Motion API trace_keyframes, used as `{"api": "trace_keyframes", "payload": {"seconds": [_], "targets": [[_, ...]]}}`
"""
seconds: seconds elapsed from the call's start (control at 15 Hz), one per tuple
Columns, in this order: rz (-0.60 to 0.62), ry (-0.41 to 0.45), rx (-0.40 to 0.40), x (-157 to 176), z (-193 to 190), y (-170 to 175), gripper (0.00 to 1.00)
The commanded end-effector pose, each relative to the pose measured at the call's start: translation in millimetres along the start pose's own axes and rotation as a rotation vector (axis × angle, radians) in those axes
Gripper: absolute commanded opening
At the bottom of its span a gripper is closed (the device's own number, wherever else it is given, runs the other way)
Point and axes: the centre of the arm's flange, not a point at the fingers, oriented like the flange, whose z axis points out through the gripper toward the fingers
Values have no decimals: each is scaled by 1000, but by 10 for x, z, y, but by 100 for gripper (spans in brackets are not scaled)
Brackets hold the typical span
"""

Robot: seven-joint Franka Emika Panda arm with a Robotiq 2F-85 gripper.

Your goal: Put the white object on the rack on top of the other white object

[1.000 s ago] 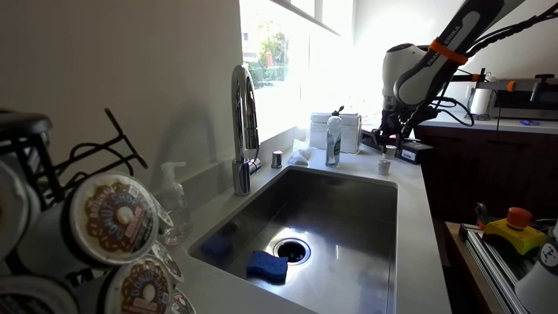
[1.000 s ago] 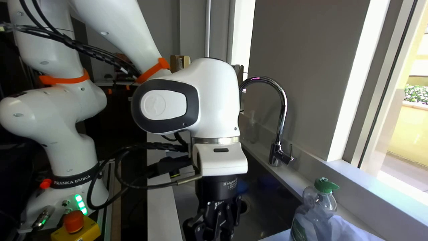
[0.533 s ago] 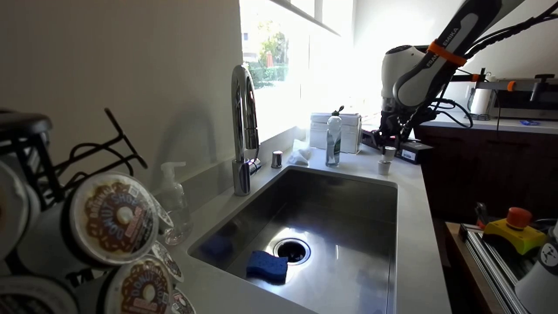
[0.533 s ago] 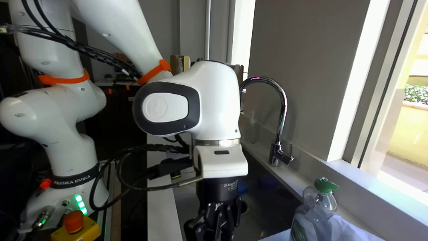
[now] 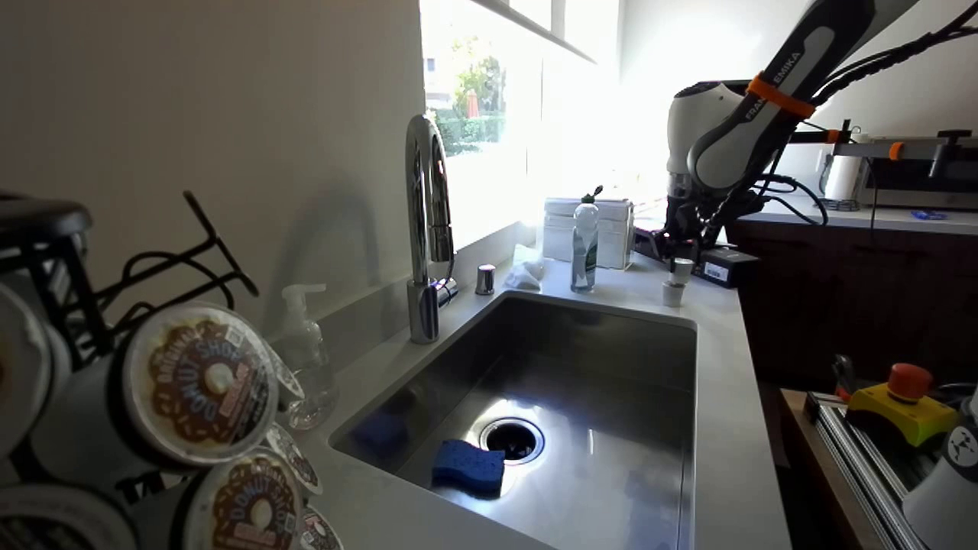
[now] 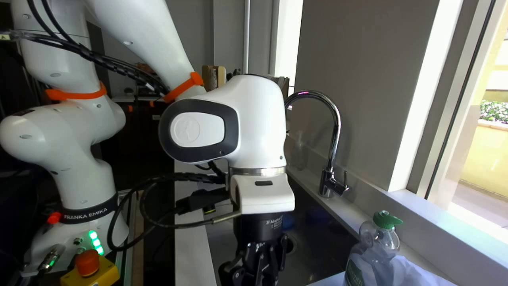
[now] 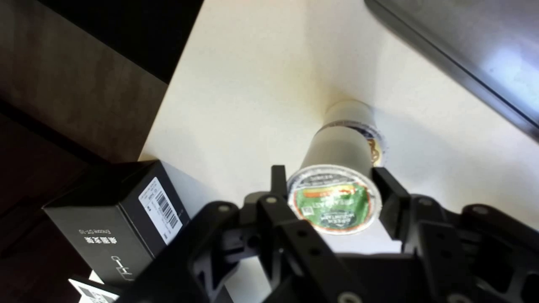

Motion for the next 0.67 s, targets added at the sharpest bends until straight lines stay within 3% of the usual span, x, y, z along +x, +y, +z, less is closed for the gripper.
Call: {"api": "trace_keyframes", "payload": {"seconds": [0.0,0.6], "targets": [[10,25,3,-23,69,-29,27],[18,34,18,-4,86,-48,27]]}}
